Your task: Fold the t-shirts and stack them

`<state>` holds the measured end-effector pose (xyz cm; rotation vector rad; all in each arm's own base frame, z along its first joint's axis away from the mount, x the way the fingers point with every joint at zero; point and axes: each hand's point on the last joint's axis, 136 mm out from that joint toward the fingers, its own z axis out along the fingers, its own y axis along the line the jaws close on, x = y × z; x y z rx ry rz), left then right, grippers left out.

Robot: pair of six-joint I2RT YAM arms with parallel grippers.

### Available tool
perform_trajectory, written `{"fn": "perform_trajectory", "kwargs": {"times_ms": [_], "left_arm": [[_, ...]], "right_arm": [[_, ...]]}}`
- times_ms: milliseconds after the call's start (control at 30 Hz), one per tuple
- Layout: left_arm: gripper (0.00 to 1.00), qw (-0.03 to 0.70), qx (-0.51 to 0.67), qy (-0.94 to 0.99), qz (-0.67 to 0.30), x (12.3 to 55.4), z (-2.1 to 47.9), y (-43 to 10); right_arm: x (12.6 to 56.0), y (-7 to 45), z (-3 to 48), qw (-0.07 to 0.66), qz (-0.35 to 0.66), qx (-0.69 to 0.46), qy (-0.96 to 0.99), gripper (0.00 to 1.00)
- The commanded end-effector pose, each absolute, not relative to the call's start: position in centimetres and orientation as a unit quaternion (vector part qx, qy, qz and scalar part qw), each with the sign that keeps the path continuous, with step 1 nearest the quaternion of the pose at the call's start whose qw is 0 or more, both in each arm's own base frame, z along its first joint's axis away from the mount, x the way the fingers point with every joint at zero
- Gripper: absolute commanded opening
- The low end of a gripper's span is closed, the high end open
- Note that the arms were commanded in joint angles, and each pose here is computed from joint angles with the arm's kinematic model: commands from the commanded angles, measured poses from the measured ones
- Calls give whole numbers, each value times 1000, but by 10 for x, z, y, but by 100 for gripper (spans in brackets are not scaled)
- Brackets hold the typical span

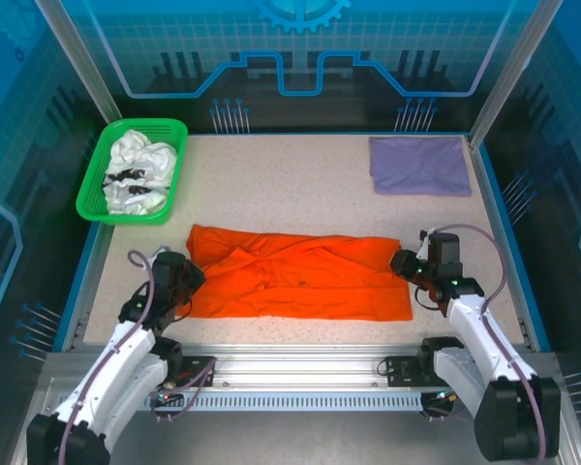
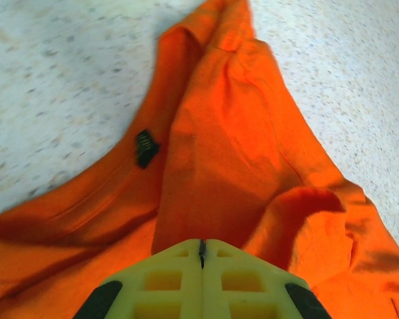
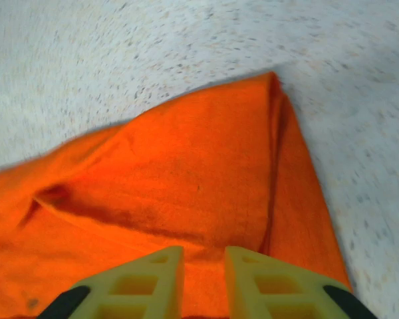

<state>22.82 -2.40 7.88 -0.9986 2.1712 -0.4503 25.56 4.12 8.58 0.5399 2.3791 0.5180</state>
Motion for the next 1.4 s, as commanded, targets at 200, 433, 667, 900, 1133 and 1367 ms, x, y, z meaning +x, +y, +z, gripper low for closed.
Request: {"fn": "perform_trajectory", "kwargs": {"times_ms": [200, 433, 667, 900, 1133, 1367], "left_arm": [[17, 327, -428, 822, -184, 215, 70, -22], [16, 304, -375, 851, -207, 229, 76, -43], [58, 235, -390, 881, -131, 213, 70, -32], [70, 178, -400, 887, -148, 224, 53, -46], [58, 134, -420, 878, -188, 229, 43, -62], [42, 149, -416, 879, -179, 231, 48, -58]], "right_arm": [[231, 38, 78, 255, 225, 262, 903, 50], [243, 46, 60, 93, 200, 237, 946, 30], [274, 53, 57, 58, 113, 172, 977, 38], [282, 59, 39, 40, 95, 163, 981, 37], [282, 70, 45, 48, 108, 149, 982, 40], [282, 67, 37, 45, 99, 152, 982, 42]]}}
